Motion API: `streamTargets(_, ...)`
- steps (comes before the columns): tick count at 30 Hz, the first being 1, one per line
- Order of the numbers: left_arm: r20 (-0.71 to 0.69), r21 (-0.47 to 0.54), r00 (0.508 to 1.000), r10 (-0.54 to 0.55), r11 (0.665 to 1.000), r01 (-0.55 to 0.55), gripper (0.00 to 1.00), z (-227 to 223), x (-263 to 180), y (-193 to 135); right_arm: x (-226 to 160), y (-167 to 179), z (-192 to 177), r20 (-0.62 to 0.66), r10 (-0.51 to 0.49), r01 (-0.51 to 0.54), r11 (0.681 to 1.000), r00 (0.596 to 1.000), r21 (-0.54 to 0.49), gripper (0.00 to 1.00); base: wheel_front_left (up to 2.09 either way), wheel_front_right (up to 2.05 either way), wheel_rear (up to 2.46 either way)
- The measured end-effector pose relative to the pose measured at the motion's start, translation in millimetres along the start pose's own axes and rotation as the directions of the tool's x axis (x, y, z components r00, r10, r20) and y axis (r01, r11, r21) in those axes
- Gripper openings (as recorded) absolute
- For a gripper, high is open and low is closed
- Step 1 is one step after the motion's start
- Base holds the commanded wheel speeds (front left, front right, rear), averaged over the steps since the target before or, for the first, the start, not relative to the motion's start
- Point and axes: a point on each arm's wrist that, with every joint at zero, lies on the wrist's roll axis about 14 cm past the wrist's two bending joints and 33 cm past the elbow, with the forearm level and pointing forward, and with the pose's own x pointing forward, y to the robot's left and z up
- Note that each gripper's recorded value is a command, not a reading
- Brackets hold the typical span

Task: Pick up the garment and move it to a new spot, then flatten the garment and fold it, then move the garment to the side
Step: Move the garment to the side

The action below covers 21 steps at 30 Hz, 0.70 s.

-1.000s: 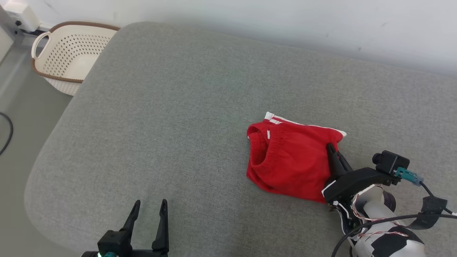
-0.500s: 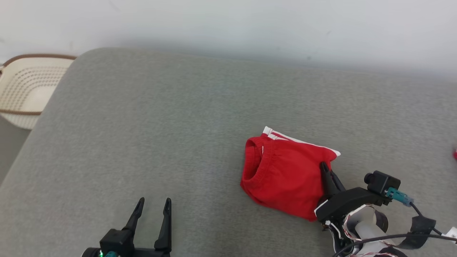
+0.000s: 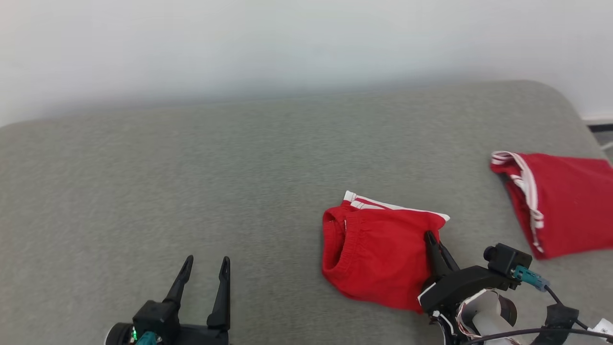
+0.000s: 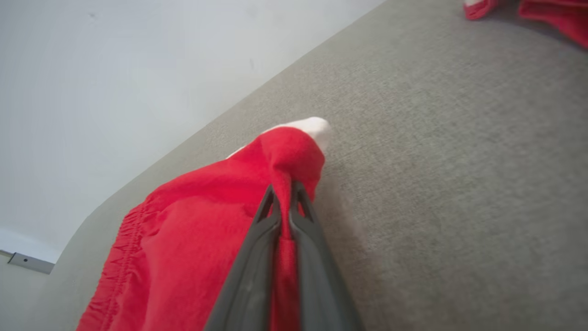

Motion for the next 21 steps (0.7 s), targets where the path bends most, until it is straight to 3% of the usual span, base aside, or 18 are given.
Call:
streamTargets(14, 0.021, -0.037, 0.96, -0.279, 0.959, 0.28, 1.0, -5.3, 37.4, -100.5, -62.1, -68.6, 29.4, 0.108, -0.215, 0.212, 0.977, 0.971, 0.037, 0.0, 0.0, 0.0, 0.0)
streamTargets(21, 0.02, -0.056, 0.935, -0.353, 0.934, 0.353, 1.0, -10.8, 43.1, -129.8, -81.2, -88.1, 32.9, 0.119, -0.272, 0.272, 0.962, 0.955, 0.022, 0.0, 0.0, 0.0, 0.0)
